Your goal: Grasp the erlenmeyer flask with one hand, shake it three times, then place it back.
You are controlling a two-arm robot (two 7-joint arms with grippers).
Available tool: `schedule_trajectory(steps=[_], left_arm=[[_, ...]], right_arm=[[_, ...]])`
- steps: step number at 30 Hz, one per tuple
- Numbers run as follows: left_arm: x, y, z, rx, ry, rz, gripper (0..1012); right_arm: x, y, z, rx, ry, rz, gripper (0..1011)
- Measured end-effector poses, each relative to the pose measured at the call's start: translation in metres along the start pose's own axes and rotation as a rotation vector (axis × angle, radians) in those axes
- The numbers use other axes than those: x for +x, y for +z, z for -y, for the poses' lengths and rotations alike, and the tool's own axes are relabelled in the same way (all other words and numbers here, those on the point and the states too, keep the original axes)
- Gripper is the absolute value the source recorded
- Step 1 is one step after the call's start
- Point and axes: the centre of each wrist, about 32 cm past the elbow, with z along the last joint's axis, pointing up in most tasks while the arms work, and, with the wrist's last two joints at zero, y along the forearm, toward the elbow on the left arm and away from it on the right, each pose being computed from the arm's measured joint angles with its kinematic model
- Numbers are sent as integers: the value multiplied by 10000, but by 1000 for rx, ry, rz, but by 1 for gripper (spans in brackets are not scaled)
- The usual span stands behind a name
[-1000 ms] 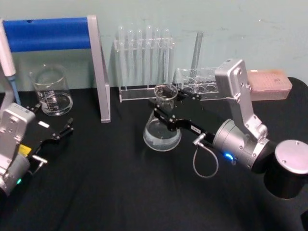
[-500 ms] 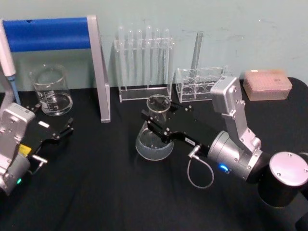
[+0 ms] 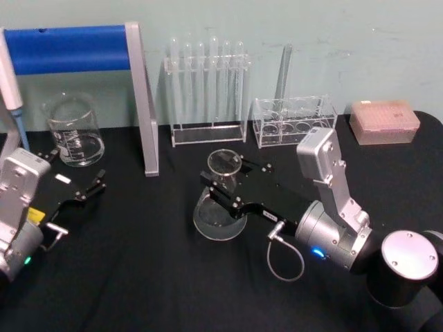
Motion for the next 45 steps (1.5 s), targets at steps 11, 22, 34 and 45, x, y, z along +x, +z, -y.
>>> schedule_trajectory(steps=[11,22,34,45], left_arm=[[0,0,0,0,0,0,1001],[0,0,0,0,0,0,1001],[0,0,0,0,0,0,1001],[0,0,0,0,0,0,1001]], right_arm=[[-25,-139,12,5,8,12,449],[-41,-256,6,6,7,2,449],[-50,-331,21,-3,-3,-15,449],[-59,-377,31,-26,-6,-30,449]])
